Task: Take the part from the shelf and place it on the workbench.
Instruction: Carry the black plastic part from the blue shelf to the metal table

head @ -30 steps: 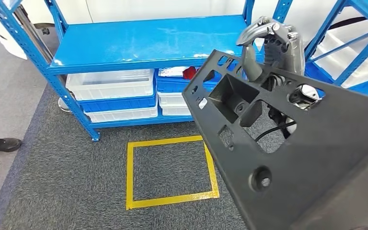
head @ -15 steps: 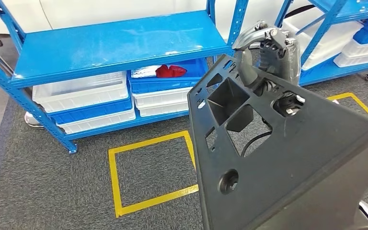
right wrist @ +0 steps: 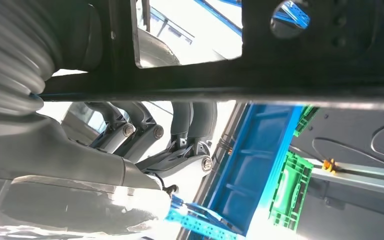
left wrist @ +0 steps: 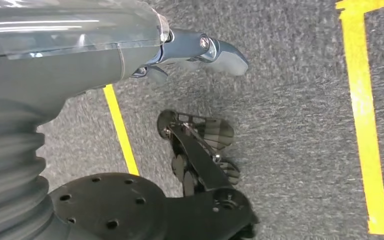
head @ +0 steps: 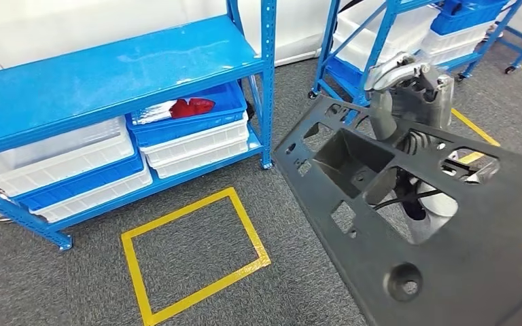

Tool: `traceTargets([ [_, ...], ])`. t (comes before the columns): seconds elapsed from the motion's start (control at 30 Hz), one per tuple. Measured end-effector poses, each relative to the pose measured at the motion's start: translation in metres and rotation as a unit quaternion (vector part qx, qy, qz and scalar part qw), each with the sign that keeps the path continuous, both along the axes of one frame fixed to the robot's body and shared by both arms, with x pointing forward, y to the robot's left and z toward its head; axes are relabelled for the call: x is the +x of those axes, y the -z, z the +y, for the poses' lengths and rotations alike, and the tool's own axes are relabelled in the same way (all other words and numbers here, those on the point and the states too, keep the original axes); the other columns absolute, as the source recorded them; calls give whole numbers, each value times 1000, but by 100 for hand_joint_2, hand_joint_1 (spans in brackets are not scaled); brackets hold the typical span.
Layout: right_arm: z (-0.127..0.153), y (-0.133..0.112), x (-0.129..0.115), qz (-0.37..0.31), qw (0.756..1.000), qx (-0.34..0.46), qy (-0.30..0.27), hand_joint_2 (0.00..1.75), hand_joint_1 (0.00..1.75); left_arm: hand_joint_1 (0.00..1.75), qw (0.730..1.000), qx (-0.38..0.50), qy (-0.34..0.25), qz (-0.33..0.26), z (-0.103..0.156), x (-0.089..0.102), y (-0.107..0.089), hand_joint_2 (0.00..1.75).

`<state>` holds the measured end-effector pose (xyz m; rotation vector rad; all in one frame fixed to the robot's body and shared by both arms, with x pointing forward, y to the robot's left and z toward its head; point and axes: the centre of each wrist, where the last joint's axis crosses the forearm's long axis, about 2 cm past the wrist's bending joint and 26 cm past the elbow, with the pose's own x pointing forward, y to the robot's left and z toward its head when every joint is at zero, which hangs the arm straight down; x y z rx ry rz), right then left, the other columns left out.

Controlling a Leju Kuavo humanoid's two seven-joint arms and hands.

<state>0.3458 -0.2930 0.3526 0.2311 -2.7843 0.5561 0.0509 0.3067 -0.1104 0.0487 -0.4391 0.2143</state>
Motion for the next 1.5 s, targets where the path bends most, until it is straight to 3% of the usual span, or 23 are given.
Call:
traceTargets([
  [0.37,-11,-4,-1,-3,1000,13,19,175,175,0,1000,-16,-4,-6,-9,5,0,175],
  [0.83,-9,-6,1,3,998,62,-22,175,175,0,1000,-25,-14,9,-12,2,0,175],
  [1.0,-25,6,6,6,997,66,-37,175,175,0,999,-14,-21,24,-8,-5,1,175],
  [1.3,-60,23,14,10,995,93,-15,175,175,0,998,14,-43,32,14,-3,0,175],
  [1.5,-57,32,20,19,989,147,3,175,175,0,998,28,-48,27,27,-7,-1,175],
])
